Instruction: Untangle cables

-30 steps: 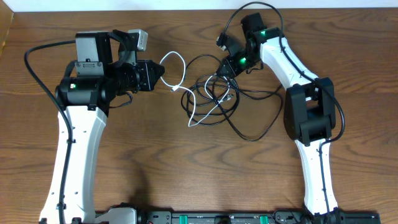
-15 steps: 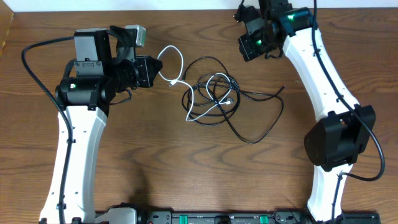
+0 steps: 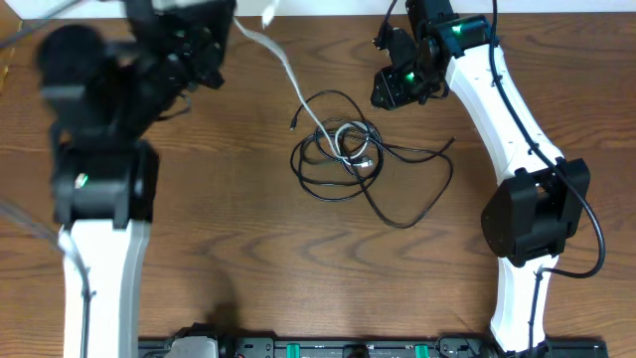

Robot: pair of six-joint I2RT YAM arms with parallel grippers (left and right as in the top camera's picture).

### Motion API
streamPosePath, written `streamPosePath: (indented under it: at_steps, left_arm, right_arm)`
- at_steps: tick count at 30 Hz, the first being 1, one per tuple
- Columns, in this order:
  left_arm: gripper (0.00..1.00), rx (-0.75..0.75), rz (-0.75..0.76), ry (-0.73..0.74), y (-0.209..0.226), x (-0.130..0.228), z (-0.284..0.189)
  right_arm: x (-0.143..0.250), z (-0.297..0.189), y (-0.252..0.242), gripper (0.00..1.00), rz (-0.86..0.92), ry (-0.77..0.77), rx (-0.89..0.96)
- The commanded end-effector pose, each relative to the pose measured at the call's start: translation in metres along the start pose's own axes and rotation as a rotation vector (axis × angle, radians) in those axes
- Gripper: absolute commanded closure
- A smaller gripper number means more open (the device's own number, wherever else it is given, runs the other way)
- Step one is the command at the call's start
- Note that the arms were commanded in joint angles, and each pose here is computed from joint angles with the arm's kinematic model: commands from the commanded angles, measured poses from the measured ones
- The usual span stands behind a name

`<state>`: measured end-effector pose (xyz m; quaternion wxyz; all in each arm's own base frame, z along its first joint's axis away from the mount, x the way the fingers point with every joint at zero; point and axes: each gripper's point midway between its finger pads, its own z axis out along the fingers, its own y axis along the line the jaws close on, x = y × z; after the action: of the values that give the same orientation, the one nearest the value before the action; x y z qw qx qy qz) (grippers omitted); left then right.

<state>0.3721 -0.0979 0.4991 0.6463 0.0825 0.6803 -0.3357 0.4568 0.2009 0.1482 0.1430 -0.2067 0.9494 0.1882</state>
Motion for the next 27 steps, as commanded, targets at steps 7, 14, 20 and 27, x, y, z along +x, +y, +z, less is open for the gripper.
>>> streamPosePath:
  at_steps: [7,14,20,27]
  left_arm:
    - [0.93,0.162,-0.068,-0.239,-0.072,-0.086,-0.044]
    - [0.92,0.147,-0.094,-0.217,-0.067,-0.084,-0.040]
    - [0.92,0.081,-0.149,-0.114,-0.041,-0.055,-0.021]
    - [0.92,0.077,-0.136,-0.136,-0.039,-0.061,-0.023]
  right_arm:
    - [-0.002,0.010,0.014,0.57,-0.048,-0.004,-0.087]
    - [0.006,0.016,0.038,0.55,-0.065,0.030,-0.153]
    - [0.018,0.033,0.060,0.51,-0.103,0.084,-0.174]
    - [0.045,0.068,0.072,0.51,0.065,0.223,-0.192]
